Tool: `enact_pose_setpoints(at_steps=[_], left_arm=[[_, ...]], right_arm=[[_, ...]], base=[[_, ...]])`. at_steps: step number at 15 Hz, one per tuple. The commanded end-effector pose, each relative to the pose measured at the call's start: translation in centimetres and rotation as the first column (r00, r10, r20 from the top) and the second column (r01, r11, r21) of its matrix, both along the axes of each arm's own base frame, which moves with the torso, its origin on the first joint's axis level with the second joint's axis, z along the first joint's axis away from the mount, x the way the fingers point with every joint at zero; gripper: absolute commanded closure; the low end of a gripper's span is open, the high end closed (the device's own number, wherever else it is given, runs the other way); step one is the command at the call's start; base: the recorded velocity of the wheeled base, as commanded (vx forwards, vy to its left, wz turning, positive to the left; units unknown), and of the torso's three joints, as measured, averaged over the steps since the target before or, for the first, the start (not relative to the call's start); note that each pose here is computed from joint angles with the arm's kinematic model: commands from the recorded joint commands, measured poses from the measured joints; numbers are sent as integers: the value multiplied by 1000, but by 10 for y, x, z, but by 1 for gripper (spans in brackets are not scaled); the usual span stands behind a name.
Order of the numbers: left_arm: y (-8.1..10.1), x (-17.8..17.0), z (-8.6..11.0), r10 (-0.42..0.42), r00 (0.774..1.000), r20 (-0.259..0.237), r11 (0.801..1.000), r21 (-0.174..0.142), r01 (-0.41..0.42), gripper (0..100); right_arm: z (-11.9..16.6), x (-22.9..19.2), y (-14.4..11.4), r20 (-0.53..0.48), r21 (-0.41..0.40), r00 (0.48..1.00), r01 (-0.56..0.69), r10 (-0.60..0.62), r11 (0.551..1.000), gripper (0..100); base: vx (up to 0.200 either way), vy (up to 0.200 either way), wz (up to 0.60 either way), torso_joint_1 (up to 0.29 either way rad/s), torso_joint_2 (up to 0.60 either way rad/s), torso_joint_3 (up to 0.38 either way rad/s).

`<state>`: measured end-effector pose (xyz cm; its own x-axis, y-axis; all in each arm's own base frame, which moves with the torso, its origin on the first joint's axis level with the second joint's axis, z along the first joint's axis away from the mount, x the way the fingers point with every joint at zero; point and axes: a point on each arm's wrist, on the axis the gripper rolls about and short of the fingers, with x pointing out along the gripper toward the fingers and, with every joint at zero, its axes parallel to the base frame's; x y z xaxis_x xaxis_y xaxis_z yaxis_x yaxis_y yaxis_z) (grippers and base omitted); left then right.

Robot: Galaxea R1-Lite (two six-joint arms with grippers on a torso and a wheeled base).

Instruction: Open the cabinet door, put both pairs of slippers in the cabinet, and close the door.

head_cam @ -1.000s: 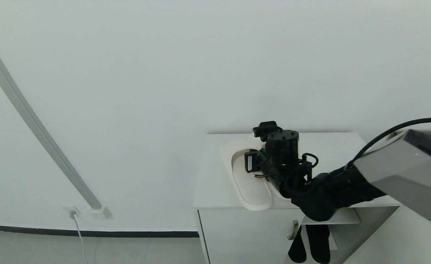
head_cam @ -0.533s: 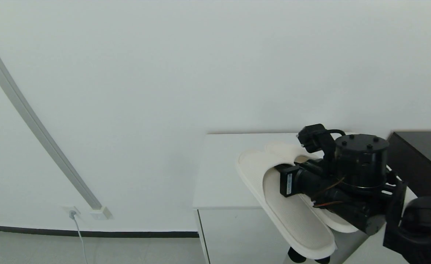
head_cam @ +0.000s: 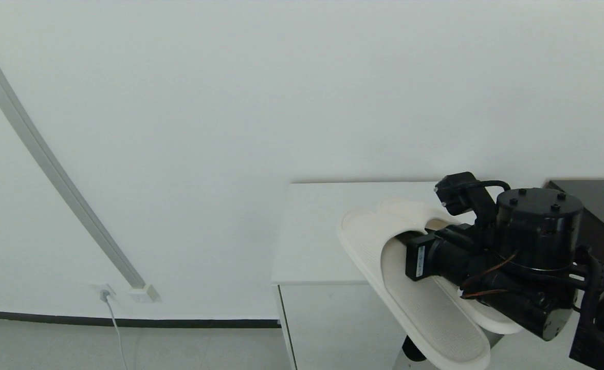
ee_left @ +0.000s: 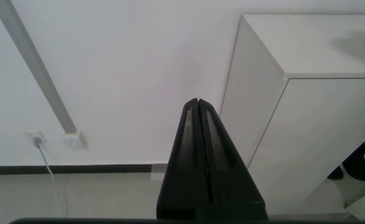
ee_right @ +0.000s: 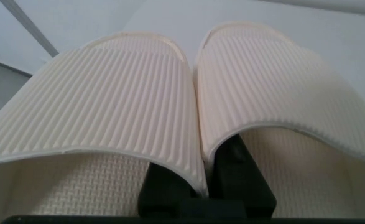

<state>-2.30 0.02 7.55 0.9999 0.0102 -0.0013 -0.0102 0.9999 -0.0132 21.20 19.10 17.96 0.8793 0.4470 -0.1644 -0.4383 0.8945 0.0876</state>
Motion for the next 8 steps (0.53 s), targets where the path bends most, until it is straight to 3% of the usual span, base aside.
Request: enact_pose_setpoints(at_steps=[1,5,8], left_arm=[[0,0,0,2,1000,-2,1000,-1,-2,100],[0,0,0,1,1000,-2,1000,-1,-1,100],[0,0,0,2,1000,-2,1000,-2,-2,100]], right_arm=[[-3,1,2,-6,-7,1000,2,-2,1000,100],[-8,1,1,-15,-24,1000,3,-4,1000,100],[-9,0,1,-19,-30,1000,1,-2,1000,100]], base=[[-200,0,0,-7,-2,-2],[-200,0,0,-2,-1,4],[0,0,0,0,0,0]])
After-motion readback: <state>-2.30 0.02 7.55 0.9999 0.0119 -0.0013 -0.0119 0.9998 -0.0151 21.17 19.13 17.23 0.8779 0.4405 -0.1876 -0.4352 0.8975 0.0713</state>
